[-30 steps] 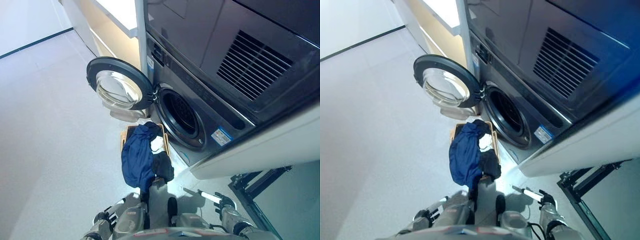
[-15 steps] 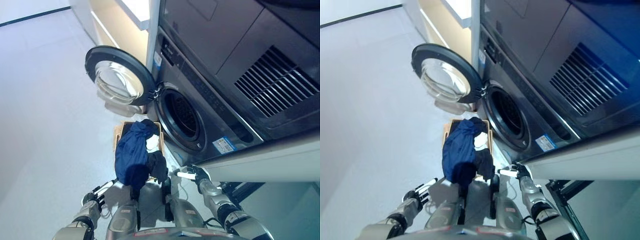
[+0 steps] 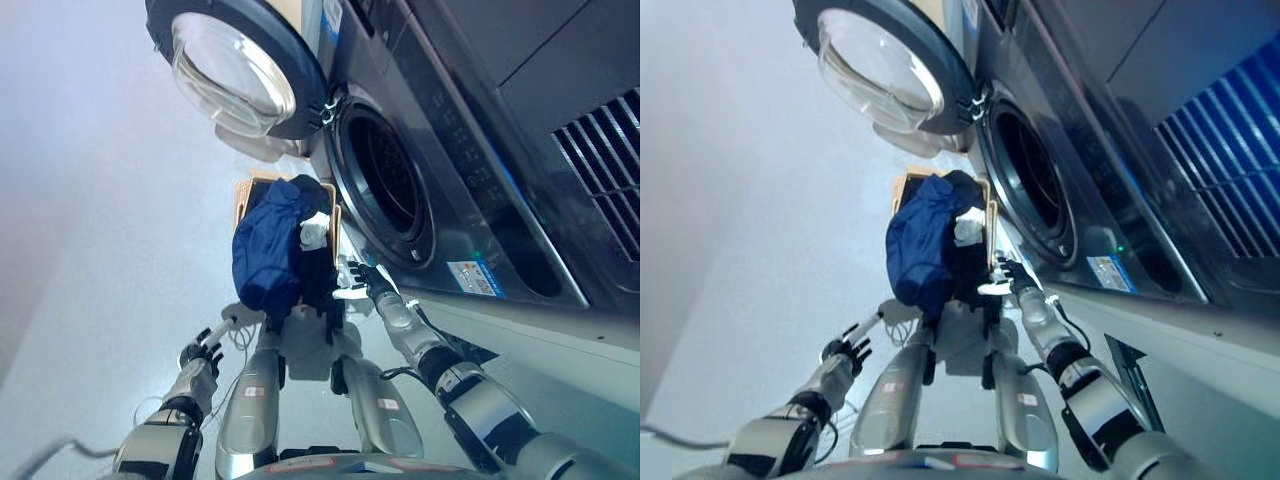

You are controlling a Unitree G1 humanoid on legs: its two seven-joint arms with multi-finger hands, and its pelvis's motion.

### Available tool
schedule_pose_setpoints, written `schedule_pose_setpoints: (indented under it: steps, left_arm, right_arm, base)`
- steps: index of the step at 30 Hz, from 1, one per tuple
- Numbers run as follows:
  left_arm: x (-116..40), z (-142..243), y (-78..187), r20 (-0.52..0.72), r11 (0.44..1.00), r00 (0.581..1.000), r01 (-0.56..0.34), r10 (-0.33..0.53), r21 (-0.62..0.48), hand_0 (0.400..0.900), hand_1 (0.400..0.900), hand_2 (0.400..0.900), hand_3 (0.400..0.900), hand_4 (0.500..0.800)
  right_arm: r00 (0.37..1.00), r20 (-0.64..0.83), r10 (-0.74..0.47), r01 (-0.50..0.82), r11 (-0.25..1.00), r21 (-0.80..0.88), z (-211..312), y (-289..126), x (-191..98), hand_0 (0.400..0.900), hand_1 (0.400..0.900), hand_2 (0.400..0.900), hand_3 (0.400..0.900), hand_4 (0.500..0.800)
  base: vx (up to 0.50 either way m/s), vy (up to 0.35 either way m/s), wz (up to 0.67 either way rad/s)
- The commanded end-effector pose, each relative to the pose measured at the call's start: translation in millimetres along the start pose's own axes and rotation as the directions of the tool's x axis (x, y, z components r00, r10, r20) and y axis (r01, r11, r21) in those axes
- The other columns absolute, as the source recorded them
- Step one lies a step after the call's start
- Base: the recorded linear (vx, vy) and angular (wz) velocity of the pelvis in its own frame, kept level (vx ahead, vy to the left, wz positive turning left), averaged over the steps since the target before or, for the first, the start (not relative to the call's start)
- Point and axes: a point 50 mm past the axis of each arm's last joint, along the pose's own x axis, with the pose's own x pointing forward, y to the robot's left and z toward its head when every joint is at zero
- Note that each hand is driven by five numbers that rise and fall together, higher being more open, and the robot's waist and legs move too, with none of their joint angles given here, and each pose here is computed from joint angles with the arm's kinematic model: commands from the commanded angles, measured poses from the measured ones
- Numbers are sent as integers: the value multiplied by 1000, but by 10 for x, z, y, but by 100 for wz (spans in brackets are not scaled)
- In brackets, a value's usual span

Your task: Put the clothes in the basket into the washing machine.

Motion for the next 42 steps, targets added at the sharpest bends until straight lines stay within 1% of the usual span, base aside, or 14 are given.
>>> schedule_pose_setpoints:
  steps: [1, 6, 12, 15, 16, 19, 21, 24, 25, 26, 31, 33, 37, 42]
  left_arm:
    - [9, 74, 124, 45, 998, 997, -59, 58, 26, 900, 900, 900, 900, 800]
    - [-23, 254, -196, 132, 999, 991, 20, -25, 41, 900, 900, 900, 900, 800]
    - [-106, 370, -447, 209, 996, 974, 91, -90, 3, 900, 900, 900, 900, 800]
    - [-158, 454, -555, 258, 992, 959, 123, -117, -6, 900, 900, 900, 900, 800]
    - [-176, 497, -592, 279, 991, 952, 132, -122, -15, 900, 900, 900, 900, 800]
    - [-193, 554, -629, 301, 991, 946, 135, -122, -23, 900, 900, 900, 900, 800]
    - [-236, 602, -716, 327, 987, 934, 157, -145, -12, 900, 900, 900, 900, 800]
    - [-309, 686, -812, 375, 980, 910, 197, -177, -15, 900, 900, 900, 900, 800]
    - [-310, 688, -814, 375, 980, 910, 197, -177, -15, 900, 900, 900, 900, 800]
    - [-336, 735, -853, 394, 977, 900, 213, -186, -24, 900, 900, 900, 900, 800]
    - [-418, 885, -981, 445, 966, 868, 259, -219, -29, 900, 900, 900, 900, 800]
    - [-463, 949, -1029, 473, 960, 850, 279, -232, -31, 900, 900, 900, 900, 800]
    - [-491, 975, -1062, 486, 956, 840, 293, -241, -33, 900, 900, 900, 900, 800]
    - [-544, 1046, -1134, 510, 946, 820, 321, -259, -36, 900, 900, 900, 900, 800]
  right_arm:
    - [992, 129, 11, -7, 1000, -29, 301, 143, 9, 900, 900, 900, 900, 800]
    - [969, 244, -41, 64, 994, -89, 605, 56, 32, 900, 900, 900, 900, 800]
    - [932, 345, -112, 160, 981, -113, 884, -56, 29, 900, 900, 900, 900, 800]
    - [900, 408, -156, 229, 964, -135, 1024, -124, 12, 900, 900, 900, 900, 800]
    - [877, 442, -187, 279, 948, -153, 1106, -179, 7, 900, 900, 900, 900, 800]
    - [849, 476, -230, 346, 922, -172, 1221, -266, 7, 900, 900, 900, 900, 800]
    - [825, 501, -260, 399, 896, -192, 1289, -344, 2, 900, 900, 900, 900, 800]
    - [786, 533, -314, 482, 851, -208, 1380, -479, -9, 900, 900, 900, 900, 800]
    - [785, 533, -315, 482, 851, -208, 1382, -480, -9, 900, 900, 900, 900, 800]
    - [763, 547, -344, 517, 832, -199, 1442, -557, -16, 900, 900, 900, 900, 800]
    - [735, 560, -382, 567, 799, -198, 1567, -701, -20, 900, 900, 900, 900, 800]
    - [703, 579, -412, 610, 768, -195, 1671, -820, -40, 900, 900, 900, 900, 800]
    - [653, 601, -461, 675, 715, -184, 1781, -984, -75, 900, 900, 900, 900, 800]
    - [651, 583, -485, 701, 680, -216, 1818, -1116, -63, 900, 900, 900, 900, 800]
  base:
    - [-56, 4, 20]
    - [-53, 20, 10]
    - [-33, 15, 13]
    - [-4, 7, 14]
    - [-7, 15, 11]
    - [-6, 8, 7]
    - [6, 2, 8]
    - [10, 1, 3]
    - [4, -3, 6]
    - [-4, -8, 7]
    - [-10, -15, 11]
    - [-8, -17, 8]
    - [-1, -3, 1]
    - [-3, -11, 7]
